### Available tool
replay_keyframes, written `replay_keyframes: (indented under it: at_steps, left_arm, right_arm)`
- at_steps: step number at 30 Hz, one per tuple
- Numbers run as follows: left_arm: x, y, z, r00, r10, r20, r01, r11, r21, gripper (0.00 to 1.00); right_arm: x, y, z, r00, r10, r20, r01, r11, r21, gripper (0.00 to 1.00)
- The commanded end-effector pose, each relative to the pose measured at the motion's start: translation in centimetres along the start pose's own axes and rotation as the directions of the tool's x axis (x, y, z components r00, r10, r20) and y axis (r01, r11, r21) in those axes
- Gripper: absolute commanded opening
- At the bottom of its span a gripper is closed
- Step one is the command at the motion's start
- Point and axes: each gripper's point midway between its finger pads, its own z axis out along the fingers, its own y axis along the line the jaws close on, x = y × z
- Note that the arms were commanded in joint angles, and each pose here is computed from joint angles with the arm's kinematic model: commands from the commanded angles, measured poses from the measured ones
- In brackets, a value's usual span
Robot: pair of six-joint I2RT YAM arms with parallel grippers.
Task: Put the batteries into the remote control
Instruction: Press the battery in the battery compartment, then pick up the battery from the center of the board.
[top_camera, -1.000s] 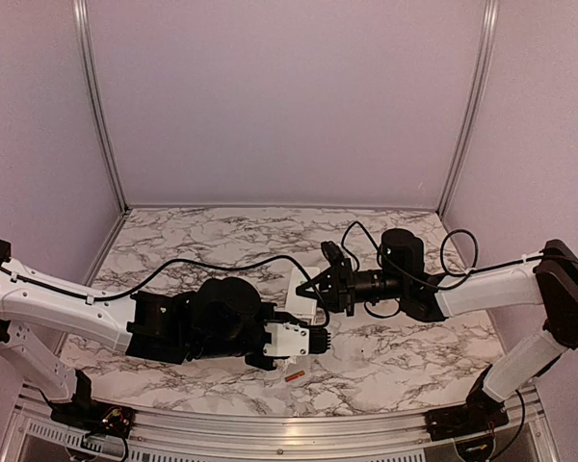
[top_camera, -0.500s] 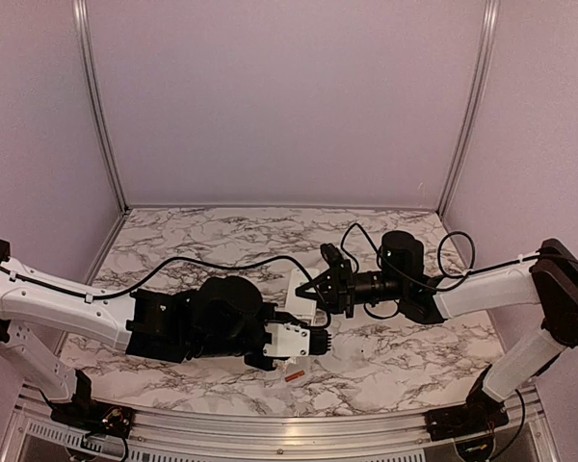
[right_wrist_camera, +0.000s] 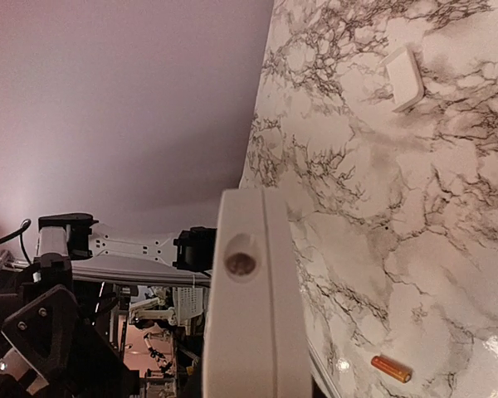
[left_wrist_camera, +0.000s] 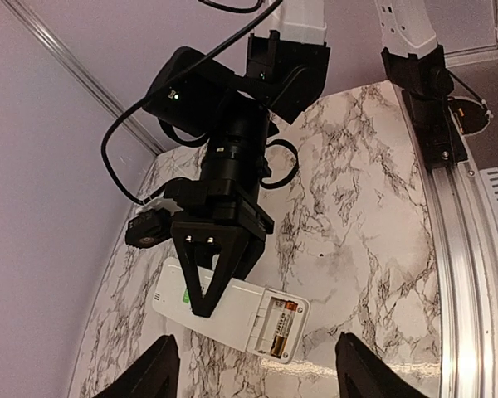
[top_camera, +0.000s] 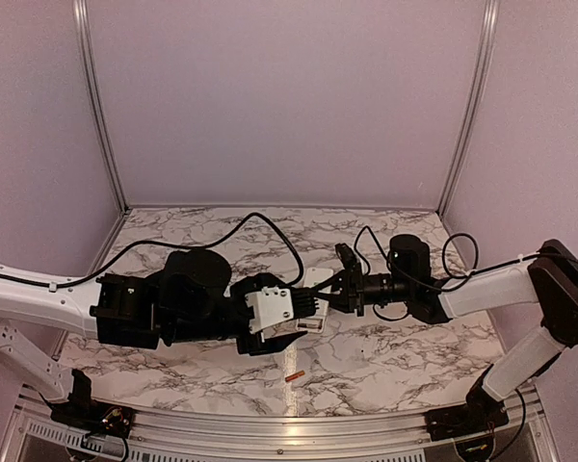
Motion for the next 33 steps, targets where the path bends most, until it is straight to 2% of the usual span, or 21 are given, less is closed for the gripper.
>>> replay_keyframes:
  at_steps: [1,5,9,14,19,21,33]
  left_arm:
    - [-1.4,0.5,-1.4,0.983,-0.174,0.053,0.172,0.984,0.037,0.67]
    - [1.5,-1.6,-1.1,0.962,-0.269,-0.036,0.271,0.957,0.101,0.63]
    - [4.7,-3.3,-0.2,0.921,-0.357,-0.157,0.379,0.913,0.150,0.53]
    - [6.8,-4.4,0.3,0.876,-0.436,-0.206,0.473,0.861,0.185,0.52]
    - [9.2,-7.1,2.2,0.868,-0.399,-0.295,0.472,0.847,0.243,0.52]
    - [10.5,-7.9,3.6,0.861,-0.375,-0.345,0.467,0.850,0.243,0.48]
    - [13.5,-9.9,7.7,0.852,-0.300,-0.428,0.428,0.871,0.240,0.34]
  right_arm:
    - [-1.3,-0.4,-1.6,0.991,-0.122,0.058,0.120,0.992,0.032,0.00]
    - [-1.7,-0.2,-2.8,0.967,-0.241,0.081,0.236,0.970,0.064,0.00]
    - [-1.7,0.2,-4.2,0.950,-0.300,0.092,0.293,0.953,0.079,0.00]
    - [-1.5,0.9,-6.1,0.932,-0.343,0.117,0.338,0.939,0.062,0.00]
    - [-0.6,1.9,-7.1,0.911,-0.390,0.133,0.390,0.920,0.027,0.00]
    - [-0.4,2.3,-7.3,0.905,-0.403,0.138,0.405,0.914,0.016,0.00]
    - [-0.1,3.9,-7.8,0.883,-0.447,0.144,0.452,0.892,-0.001,0.00]
